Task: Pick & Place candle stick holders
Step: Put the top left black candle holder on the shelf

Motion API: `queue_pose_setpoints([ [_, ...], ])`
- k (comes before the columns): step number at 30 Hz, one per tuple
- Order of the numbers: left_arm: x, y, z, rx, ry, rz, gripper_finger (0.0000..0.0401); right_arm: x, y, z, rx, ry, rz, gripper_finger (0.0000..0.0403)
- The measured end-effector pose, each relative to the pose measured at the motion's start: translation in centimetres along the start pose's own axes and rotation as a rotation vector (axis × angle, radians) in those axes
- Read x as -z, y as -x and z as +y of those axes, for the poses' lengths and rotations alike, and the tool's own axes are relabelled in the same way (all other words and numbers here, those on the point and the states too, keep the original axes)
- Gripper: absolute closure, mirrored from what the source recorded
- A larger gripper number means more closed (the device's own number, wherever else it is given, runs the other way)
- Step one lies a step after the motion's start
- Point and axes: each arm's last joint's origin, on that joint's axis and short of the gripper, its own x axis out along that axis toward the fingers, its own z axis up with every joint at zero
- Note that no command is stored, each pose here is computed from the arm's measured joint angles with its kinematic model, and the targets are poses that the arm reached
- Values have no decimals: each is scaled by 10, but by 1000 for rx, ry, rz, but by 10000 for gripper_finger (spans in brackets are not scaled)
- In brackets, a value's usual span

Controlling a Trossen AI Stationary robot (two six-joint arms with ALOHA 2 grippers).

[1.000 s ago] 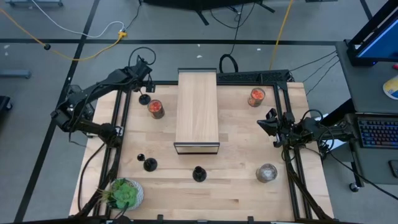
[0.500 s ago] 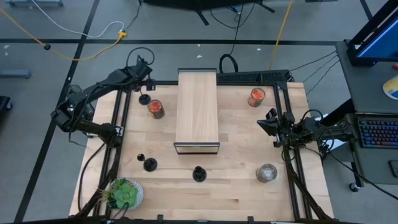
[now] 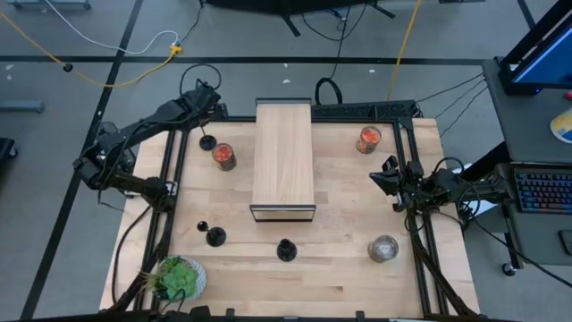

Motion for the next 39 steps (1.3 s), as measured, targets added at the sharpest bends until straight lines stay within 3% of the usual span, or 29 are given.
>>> queue_pose_setpoints([
  [14, 0, 7, 12, -56, 23, 10, 23, 0, 0, 0, 0, 0, 0, 403],
  [23, -10, 36, 31, -4, 171, -68, 23, 0, 0, 0, 0, 0, -1, 403],
  [32, 2, 49, 51, -112, 253, 24, 23, 0, 0, 0, 0, 0, -1, 403],
  [39, 3, 48, 51, -117, 282, 27, 23, 0, 0, 0, 0, 0, -1, 403],
])
